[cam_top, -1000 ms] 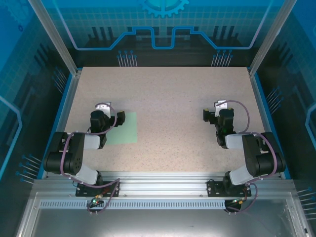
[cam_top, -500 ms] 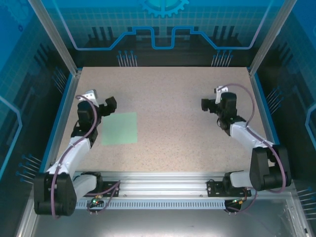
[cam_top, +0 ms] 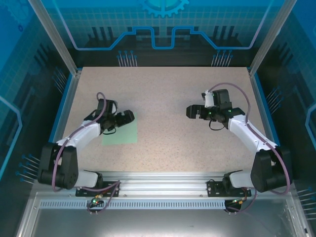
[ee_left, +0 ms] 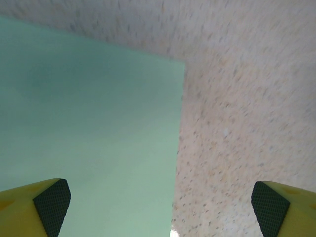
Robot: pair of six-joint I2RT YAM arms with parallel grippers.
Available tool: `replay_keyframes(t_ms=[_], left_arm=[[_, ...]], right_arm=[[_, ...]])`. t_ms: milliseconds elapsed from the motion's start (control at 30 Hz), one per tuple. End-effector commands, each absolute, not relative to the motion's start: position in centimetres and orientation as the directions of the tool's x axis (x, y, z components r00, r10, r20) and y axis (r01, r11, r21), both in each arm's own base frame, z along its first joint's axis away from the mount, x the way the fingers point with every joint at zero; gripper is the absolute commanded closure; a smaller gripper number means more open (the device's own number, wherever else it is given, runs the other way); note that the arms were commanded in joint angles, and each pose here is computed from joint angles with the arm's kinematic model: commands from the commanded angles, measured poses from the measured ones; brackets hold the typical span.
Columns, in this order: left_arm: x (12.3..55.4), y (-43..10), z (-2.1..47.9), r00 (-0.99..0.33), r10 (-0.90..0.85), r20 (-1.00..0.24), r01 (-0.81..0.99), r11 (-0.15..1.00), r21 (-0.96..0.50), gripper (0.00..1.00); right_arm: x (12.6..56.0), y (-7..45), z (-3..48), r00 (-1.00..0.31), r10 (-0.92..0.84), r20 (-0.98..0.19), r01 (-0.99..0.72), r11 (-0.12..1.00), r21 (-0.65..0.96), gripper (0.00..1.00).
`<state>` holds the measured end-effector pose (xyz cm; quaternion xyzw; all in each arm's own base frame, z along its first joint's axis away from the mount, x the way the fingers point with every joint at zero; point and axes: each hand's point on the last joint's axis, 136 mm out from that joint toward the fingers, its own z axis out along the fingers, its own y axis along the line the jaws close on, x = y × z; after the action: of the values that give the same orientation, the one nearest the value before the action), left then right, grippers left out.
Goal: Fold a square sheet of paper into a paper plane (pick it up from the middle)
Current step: Move the square sheet of paper to the center of the table.
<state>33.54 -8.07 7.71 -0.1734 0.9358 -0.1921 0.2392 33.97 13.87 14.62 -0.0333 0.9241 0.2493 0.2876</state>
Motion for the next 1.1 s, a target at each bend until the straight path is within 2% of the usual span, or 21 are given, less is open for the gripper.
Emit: replay_keyframes(t_ms=[0, 133, 433, 800, 967, 1067], left_arm=[[31.9, -7.1, 5.5, -0.855, -0.427, -0.294, -0.329, 0.885, -0.33, 0.02], [31.2, -7.7, 4.0, -0.884, -0.383, -0.269, -0.326, 0.916, -0.233, 0.02], [30.5, -13.2, 1.0, -0.938, -0.298, -0.176, -0.261, 0.943, -0.205, 0.02], [29.6, -24.3, 1.5, -0.964, -0.237, -0.123, -0.184, 0.924, -0.334, 0.02], [30.1, -29.7, 3.2, -0.971, -0.192, -0.141, -0.12, 0.905, -0.407, 0.01], [30.6, -30.6, 5.2, -0.964, -0.191, -0.183, -0.095, 0.896, -0.433, 0.01]], right_arm=[[32.1, 15.7, 13.4, -0.876, 0.043, -0.48, -0.212, 0.86, 0.464, 0.0], [31.3, 17.0, 12.4, -0.891, -0.006, -0.454, -0.235, 0.862, 0.45, 0.01], [30.6, 16.7, 10.0, -0.913, -0.013, -0.409, -0.194, 0.893, 0.405, 0.01], [29.1, 13.3, 8.0, -0.927, 0.059, -0.371, -0.061, 0.951, 0.303, 0.01], [28.3, 12.9, 8.0, -0.927, 0.093, -0.363, -0.033, 0.944, 0.328, 0.01], [28.0, 13.8, 8.8, -0.931, 0.089, -0.355, -0.057, 0.923, 0.38, 0.01]])
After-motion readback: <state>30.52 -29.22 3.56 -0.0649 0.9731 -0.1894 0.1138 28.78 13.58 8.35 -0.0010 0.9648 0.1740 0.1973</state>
